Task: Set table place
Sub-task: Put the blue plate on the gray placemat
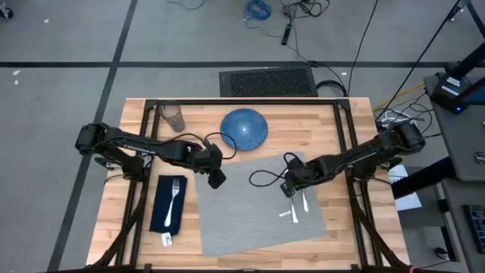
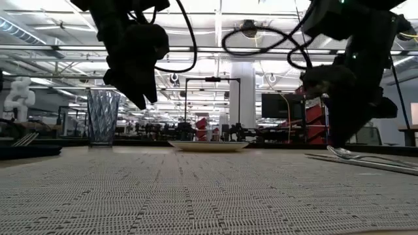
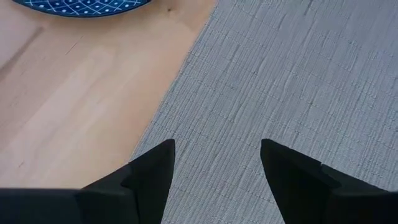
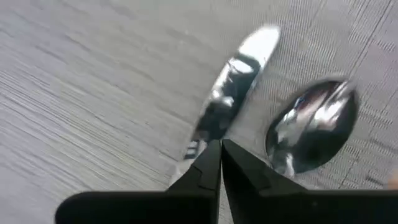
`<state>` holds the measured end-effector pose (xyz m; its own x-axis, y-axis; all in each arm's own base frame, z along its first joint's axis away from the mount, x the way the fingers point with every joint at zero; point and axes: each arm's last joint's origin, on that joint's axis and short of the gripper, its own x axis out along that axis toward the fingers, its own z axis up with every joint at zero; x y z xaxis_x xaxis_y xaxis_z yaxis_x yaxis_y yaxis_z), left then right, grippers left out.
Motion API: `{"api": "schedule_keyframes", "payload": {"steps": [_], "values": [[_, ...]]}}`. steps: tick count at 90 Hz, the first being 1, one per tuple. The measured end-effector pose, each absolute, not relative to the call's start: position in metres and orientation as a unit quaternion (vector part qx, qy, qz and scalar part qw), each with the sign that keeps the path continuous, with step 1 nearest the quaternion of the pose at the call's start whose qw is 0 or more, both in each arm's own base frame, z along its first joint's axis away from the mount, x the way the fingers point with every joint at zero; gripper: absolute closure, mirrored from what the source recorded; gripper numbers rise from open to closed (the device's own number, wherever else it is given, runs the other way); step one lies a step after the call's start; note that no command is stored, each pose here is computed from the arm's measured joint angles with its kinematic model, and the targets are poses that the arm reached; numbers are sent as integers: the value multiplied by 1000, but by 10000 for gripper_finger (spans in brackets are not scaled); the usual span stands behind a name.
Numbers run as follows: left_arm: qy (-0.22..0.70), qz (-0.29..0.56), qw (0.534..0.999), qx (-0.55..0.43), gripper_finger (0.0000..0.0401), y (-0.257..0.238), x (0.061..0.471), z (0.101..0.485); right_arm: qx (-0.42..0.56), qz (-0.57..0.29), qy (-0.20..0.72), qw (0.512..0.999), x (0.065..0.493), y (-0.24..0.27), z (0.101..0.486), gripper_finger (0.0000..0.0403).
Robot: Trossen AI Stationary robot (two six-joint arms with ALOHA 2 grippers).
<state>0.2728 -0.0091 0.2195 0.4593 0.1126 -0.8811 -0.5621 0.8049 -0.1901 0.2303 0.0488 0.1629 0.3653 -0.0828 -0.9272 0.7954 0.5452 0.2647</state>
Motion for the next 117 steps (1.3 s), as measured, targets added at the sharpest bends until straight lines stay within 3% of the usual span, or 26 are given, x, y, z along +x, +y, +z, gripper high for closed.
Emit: {"api": "schedule_keyframes", "payload": {"steps": [23, 52, 71, 117], "values": [[419, 222, 841, -258, 178, 16, 282, 225, 396, -289, 402, 774, 221, 44, 194, 403], [317, 342, 757, -458, 178, 108, 280, 215, 390, -296, 376, 787, 214, 41, 205, 403], [256, 427, 689, -527, 178, 132, 272, 209, 380, -303, 392, 781, 211, 41, 203, 403], [287, 425, 639, -574, 178, 140, 291, 165, 353, -314, 435, 767, 201, 45, 199, 403]]}}
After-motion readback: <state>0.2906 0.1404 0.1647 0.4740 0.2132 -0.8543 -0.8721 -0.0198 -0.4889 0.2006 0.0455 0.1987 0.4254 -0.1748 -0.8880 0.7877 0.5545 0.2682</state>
